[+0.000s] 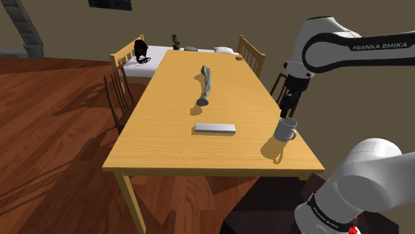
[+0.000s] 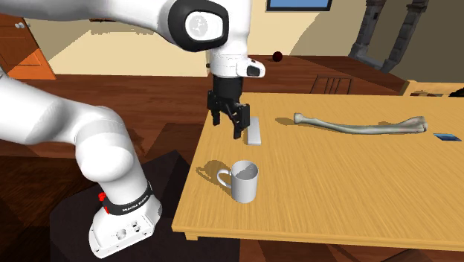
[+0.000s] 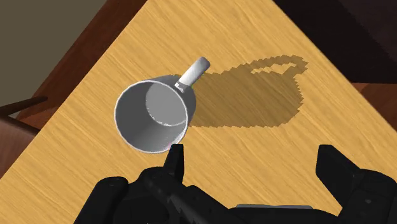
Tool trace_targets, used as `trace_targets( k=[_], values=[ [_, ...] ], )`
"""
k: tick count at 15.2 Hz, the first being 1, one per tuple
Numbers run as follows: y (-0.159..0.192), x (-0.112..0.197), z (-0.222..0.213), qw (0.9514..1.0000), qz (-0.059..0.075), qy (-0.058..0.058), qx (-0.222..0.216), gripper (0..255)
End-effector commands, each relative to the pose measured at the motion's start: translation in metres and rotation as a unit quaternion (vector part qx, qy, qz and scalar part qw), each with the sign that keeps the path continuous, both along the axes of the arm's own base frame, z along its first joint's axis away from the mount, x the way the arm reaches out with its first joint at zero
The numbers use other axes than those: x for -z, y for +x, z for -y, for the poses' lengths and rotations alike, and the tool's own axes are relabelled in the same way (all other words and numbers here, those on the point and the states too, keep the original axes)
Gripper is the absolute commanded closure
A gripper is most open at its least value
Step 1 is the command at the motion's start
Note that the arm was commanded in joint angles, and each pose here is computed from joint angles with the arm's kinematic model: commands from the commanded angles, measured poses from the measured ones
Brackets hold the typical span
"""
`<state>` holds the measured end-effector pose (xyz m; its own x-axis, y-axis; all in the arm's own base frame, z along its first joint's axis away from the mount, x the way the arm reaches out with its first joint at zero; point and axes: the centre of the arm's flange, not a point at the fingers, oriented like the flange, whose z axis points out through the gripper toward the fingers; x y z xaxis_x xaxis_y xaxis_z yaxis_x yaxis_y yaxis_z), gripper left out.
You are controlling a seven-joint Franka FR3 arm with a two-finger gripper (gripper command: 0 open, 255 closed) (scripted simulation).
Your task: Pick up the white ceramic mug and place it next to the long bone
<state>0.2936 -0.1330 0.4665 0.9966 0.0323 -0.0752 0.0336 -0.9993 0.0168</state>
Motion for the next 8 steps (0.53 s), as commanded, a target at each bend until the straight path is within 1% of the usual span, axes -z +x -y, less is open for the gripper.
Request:
trace_targets(
  k=[1, 8],
  values=[
    [-0.003, 0.013, 0.023, 0.9999, 0.002, 0.004, -0.011, 0],
    [-0.004, 0.062, 0.105, 0.9988, 0.009, 0.018, -0.045, 0]
  ],
)
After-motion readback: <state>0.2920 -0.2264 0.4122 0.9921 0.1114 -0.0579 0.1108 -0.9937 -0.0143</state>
